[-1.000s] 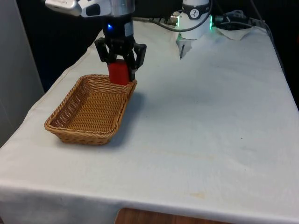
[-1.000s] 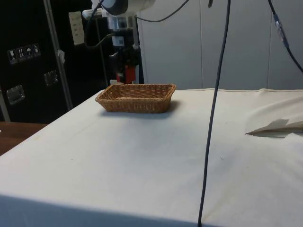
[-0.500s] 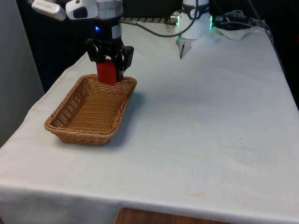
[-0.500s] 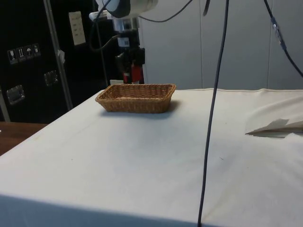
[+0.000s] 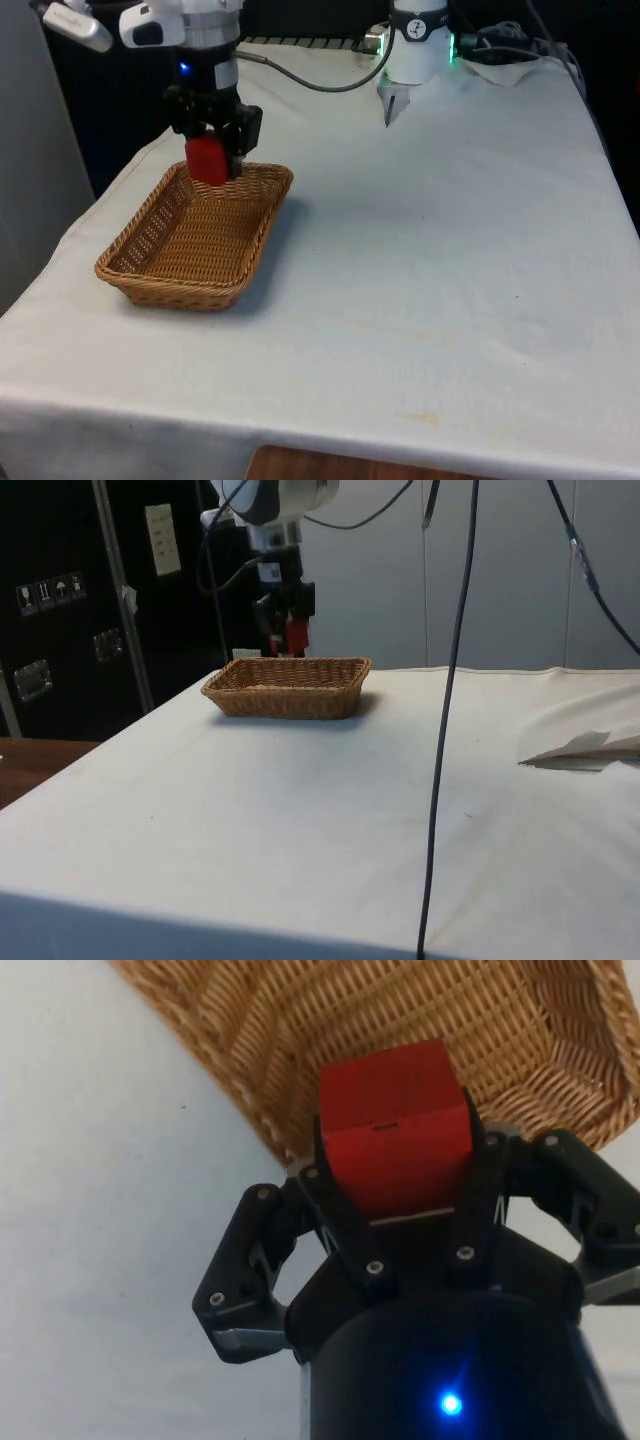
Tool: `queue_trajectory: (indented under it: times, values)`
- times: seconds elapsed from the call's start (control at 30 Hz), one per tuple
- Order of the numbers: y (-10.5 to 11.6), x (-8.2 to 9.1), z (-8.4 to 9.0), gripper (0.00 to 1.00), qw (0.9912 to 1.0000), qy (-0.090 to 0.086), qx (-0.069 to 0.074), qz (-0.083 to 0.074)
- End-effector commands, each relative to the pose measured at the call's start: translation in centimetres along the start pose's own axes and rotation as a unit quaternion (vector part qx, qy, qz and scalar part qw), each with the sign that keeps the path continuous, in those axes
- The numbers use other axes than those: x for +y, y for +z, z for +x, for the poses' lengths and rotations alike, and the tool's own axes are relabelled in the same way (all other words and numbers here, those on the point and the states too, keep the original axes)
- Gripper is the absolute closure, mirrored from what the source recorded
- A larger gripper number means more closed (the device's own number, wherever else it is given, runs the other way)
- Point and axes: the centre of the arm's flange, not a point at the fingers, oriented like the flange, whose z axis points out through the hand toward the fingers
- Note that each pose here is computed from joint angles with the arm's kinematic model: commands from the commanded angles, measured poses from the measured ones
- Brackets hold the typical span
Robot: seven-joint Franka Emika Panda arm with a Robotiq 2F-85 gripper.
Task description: Pick up the cube and place it into the basket.
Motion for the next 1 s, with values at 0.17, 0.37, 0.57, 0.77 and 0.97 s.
queue_trajectory:
  times: [0.17,0.37,0.57,0.77,0.97]
  values:
    - [0.7,0.7,0.6,1.0,0.99997,0.008,0.0,0.001]
    - [1.2,1.1,1.1,1.0,0.99987,0.016,0.003,0.002]
    - [1.7,1.3,1.5,1.0,0.99973,0.022,0.007,0.002]
    - [2.2,1.3,1.7,1.0,0.99952,0.029,0.011,0.004]
    - [2.6,1.2,2.0,1.0,0.99937,0.032,0.015,0.005]
